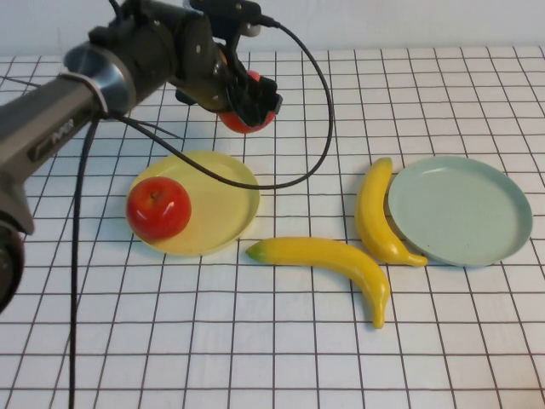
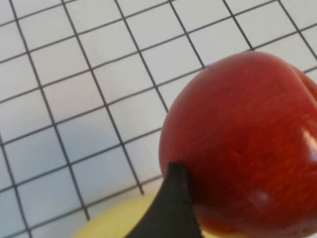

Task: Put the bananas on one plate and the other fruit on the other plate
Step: Put one type of fruit in the left plate, then put another type of fruit in the right plate

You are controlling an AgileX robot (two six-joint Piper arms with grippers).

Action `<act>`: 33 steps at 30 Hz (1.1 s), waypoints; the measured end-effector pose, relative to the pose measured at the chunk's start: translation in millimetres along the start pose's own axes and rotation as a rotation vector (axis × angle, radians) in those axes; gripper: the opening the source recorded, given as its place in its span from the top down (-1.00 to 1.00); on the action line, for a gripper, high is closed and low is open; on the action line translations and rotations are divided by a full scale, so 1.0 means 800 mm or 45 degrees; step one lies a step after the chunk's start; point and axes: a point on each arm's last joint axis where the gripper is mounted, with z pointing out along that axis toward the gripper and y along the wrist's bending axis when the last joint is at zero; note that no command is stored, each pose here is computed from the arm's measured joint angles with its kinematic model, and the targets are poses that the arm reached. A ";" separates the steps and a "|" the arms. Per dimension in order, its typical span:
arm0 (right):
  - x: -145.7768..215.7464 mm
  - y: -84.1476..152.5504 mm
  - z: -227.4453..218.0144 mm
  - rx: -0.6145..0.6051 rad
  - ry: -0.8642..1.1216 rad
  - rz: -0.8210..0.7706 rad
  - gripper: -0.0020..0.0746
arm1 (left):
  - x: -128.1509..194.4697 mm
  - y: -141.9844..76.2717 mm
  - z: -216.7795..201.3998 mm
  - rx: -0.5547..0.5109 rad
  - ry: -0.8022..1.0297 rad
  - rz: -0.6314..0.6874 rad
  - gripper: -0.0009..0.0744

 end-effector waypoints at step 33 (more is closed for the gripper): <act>0.000 0.000 0.000 0.000 0.000 0.000 0.99 | 0.016 0.010 -0.082 -0.067 0.220 0.060 -0.80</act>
